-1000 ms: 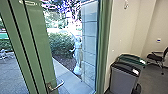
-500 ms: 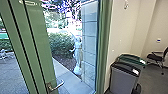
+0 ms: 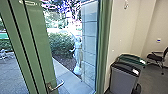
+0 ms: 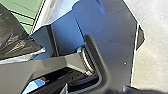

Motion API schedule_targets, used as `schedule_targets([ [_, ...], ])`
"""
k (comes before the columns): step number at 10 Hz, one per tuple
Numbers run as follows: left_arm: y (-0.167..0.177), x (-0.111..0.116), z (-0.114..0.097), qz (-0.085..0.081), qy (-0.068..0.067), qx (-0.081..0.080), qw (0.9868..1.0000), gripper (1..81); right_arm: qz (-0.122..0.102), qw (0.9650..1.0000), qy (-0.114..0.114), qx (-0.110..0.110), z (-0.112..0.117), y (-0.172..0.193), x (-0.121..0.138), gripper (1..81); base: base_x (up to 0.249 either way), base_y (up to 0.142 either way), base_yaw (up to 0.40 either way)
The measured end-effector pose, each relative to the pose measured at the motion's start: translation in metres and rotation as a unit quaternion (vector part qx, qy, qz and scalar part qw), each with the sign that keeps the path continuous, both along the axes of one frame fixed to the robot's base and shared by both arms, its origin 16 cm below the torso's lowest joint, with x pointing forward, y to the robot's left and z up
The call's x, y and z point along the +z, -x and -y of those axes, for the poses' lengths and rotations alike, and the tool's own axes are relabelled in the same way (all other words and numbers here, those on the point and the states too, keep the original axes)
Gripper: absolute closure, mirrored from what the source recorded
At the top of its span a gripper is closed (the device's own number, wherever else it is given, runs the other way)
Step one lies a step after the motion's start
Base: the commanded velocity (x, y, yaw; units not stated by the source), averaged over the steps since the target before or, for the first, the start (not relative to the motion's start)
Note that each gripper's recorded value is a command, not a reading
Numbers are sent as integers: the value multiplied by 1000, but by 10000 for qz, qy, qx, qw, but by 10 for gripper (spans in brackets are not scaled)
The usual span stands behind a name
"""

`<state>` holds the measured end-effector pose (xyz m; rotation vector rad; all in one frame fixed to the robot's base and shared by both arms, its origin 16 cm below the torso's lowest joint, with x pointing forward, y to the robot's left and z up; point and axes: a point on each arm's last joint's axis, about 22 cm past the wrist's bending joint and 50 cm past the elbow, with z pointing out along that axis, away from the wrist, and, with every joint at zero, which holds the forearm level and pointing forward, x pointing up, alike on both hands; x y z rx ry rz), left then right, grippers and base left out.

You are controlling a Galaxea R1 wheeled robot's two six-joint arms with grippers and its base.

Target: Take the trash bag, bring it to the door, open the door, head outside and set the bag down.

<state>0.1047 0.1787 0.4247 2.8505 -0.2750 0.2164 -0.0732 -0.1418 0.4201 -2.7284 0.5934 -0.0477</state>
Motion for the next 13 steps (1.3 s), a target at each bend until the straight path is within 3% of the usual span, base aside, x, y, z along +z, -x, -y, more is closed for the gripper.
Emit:
schedule_targets([
  [7,3,-1,-4,-19,-19,-5,10000,811,4,10000,69,-6,0,19,-1,10,0,0,191],
  [8,5,-1,-7,-25,-38,-17,10000,811,134,9998,113,5,1,14,0,10,0,0,242],
  [13,26,-3,-17,-141,-44,-60,9999,811,265,9996,-88,-33,-8,15,7,10,0,0,286],
])
